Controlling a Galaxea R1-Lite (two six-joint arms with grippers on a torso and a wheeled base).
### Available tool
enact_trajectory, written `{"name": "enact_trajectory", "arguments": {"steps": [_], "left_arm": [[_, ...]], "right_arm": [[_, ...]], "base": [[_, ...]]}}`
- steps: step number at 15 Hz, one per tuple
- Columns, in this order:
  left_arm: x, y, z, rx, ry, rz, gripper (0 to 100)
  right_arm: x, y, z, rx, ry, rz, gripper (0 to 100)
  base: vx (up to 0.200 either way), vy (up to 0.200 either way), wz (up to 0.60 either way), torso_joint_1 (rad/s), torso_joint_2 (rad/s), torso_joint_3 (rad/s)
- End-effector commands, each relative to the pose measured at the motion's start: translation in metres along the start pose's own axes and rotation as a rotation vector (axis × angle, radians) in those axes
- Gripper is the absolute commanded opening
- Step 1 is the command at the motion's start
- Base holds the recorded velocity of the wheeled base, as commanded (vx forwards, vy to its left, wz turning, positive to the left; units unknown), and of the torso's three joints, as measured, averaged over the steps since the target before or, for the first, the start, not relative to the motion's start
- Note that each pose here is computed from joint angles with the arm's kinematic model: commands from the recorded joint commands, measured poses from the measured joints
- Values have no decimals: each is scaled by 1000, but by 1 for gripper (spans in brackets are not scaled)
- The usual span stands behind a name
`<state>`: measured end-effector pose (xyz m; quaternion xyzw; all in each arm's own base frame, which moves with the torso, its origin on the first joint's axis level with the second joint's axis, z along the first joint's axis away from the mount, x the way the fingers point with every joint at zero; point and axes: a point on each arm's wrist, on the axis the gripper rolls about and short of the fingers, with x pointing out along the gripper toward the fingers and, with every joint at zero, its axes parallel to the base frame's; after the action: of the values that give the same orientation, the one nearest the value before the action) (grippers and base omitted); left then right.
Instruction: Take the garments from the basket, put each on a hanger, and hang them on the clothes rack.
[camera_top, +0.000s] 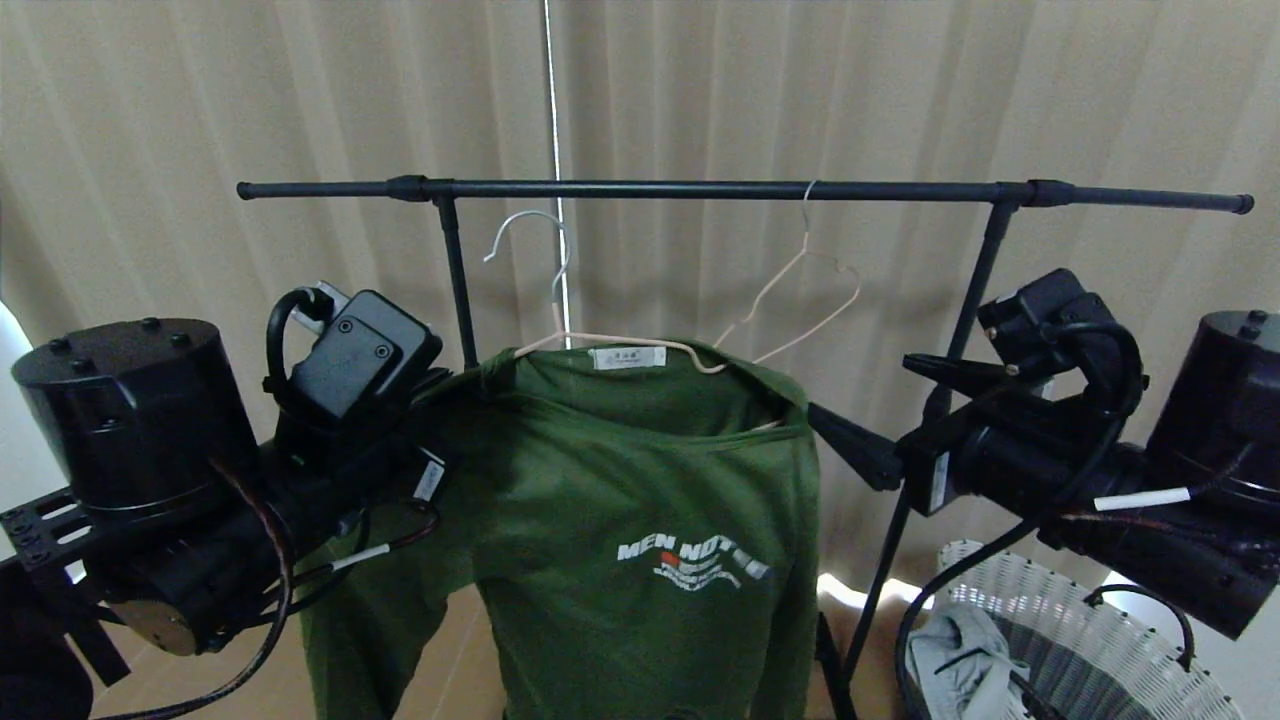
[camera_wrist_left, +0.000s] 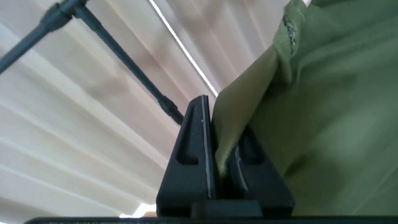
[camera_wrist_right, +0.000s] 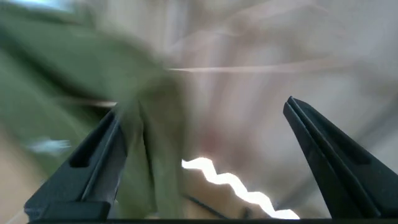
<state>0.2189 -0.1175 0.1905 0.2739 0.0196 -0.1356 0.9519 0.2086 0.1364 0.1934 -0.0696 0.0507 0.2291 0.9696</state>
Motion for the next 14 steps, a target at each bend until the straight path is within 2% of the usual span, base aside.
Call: {"name": "enact_trajectory", "arguments": {"steps": [1,6,10,14], "left_arm": [[3,-2,-2,2,9,-5,0],[2,-2,-1,0,5,-4,0],[-2,-1,2,0,-13,-6,0],[-2,-2,1,5,-12,-16,0]], "right_arm": [[-10,18,0,-10,-10,82,100],[-10,19,5,-17,-32,125,100],[-1,18,9,-109,-45,115,100],[8,19,15,-141,-59,112,100]], "base": [[0,0,0,0,0,0],[0,0,0,0,0,0],[0,0,0,0,0,0],[0,0,0,0,0,0]]}}
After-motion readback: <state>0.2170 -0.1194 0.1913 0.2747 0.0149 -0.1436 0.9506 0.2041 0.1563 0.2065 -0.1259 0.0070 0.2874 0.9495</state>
